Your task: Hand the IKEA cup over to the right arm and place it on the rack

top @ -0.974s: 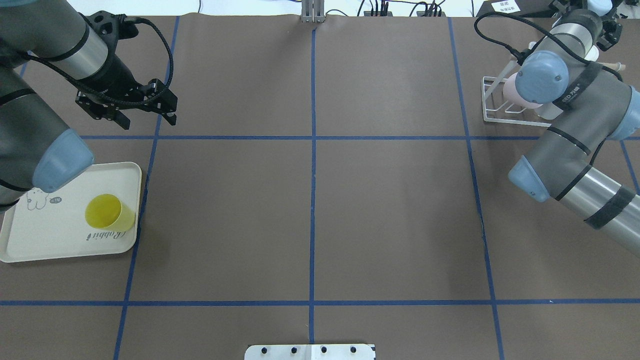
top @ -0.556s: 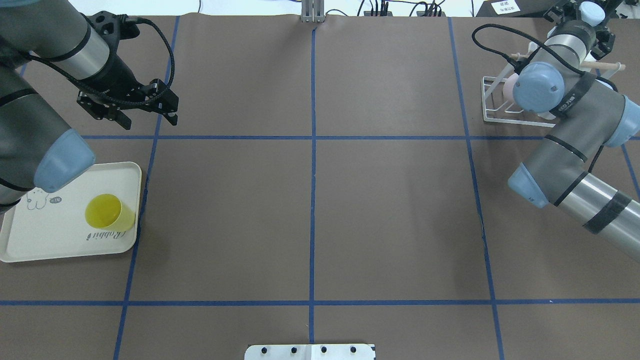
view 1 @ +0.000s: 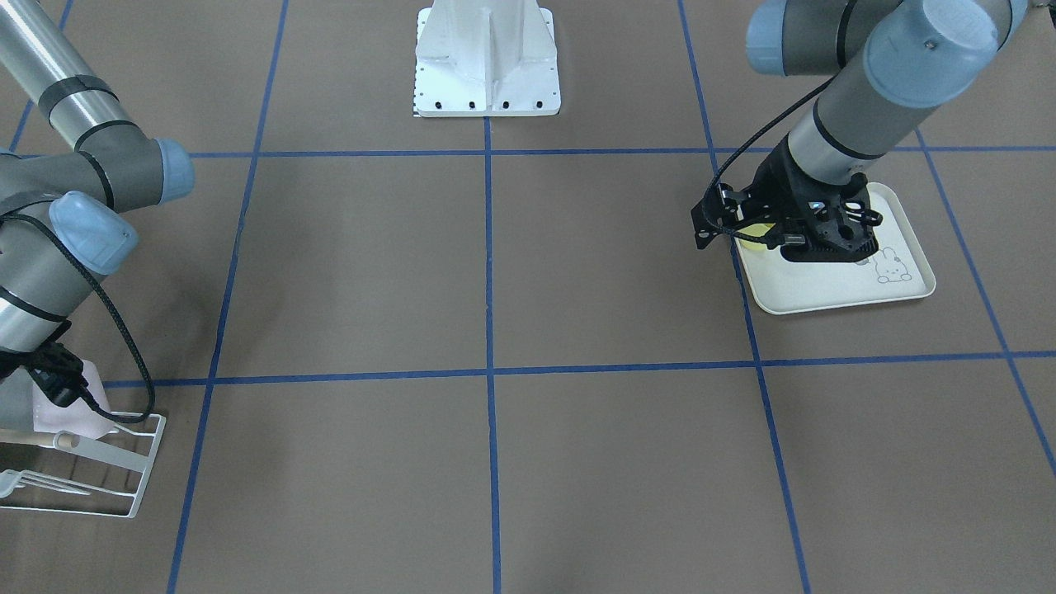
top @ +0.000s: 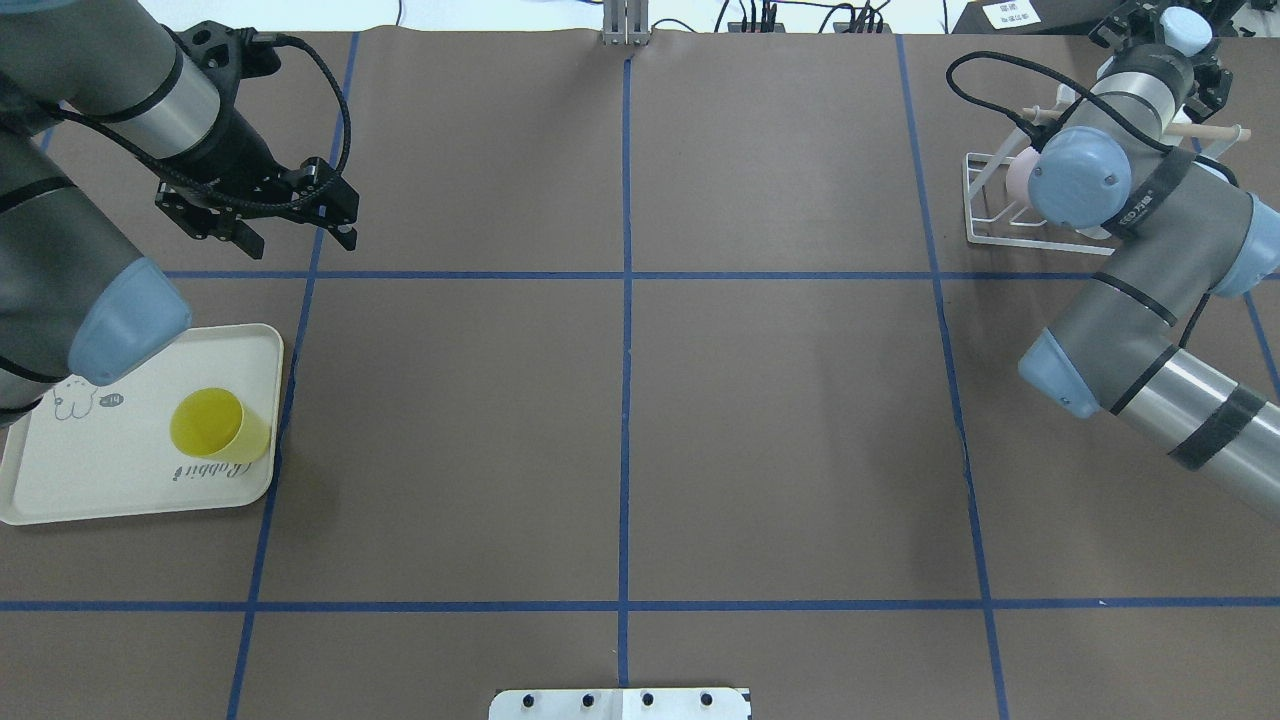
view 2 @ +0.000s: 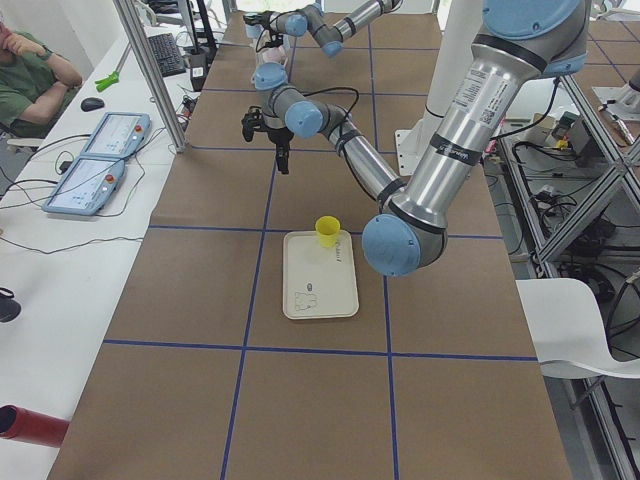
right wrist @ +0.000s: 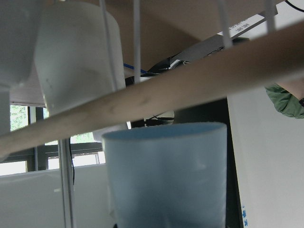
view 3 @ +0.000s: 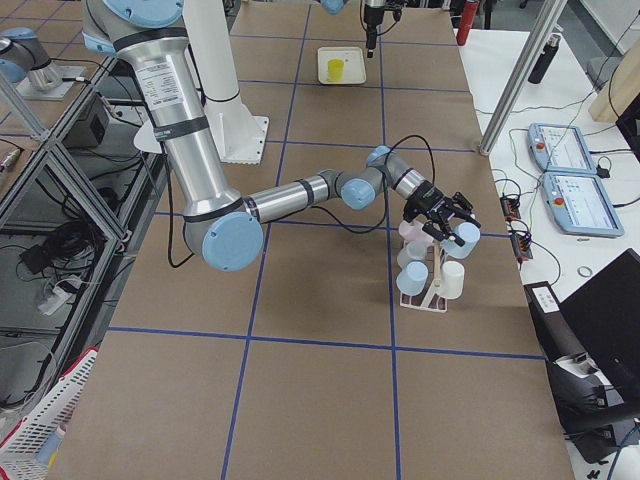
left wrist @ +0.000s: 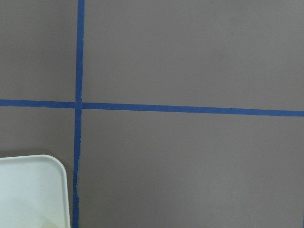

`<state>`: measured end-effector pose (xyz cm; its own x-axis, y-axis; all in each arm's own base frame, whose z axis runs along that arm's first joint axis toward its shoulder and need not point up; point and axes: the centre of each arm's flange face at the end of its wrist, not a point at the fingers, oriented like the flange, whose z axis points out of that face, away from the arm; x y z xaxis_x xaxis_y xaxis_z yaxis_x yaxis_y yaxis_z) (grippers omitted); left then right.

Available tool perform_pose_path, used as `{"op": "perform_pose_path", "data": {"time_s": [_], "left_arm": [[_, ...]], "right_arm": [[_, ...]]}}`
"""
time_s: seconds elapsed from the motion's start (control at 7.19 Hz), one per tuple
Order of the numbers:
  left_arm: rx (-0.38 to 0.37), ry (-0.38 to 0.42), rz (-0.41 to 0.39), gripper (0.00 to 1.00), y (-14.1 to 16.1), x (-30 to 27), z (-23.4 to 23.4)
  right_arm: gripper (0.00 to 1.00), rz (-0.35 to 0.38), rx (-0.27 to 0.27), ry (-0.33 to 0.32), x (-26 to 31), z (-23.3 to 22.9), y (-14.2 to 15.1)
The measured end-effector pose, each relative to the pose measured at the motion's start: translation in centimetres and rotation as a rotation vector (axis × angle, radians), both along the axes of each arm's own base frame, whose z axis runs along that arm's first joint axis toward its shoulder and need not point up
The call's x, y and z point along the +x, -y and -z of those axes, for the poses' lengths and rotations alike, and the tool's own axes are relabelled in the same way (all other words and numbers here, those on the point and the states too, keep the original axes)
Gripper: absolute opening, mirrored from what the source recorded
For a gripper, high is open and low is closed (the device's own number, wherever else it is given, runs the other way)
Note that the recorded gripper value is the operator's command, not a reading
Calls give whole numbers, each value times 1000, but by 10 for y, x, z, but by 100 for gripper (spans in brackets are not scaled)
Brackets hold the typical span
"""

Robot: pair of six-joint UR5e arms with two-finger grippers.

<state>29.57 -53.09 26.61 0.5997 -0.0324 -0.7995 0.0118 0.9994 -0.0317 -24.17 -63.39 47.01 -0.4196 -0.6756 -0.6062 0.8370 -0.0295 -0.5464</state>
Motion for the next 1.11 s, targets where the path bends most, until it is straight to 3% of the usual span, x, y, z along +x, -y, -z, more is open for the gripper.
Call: {"op": "perform_pose_path", "data": {"time_s": [0.14,0.28,1.11], "left_arm": [[0,0,0,100,0,0,0],[0,0,0,100,0,0,0],[-1,0,-1,100,0,1,0]], "right_arm": [[91,1,-1,-1,0,0,0],[99,4,-3,-4,0,0,0],[99,9,2,13,-2,6,0]]}}
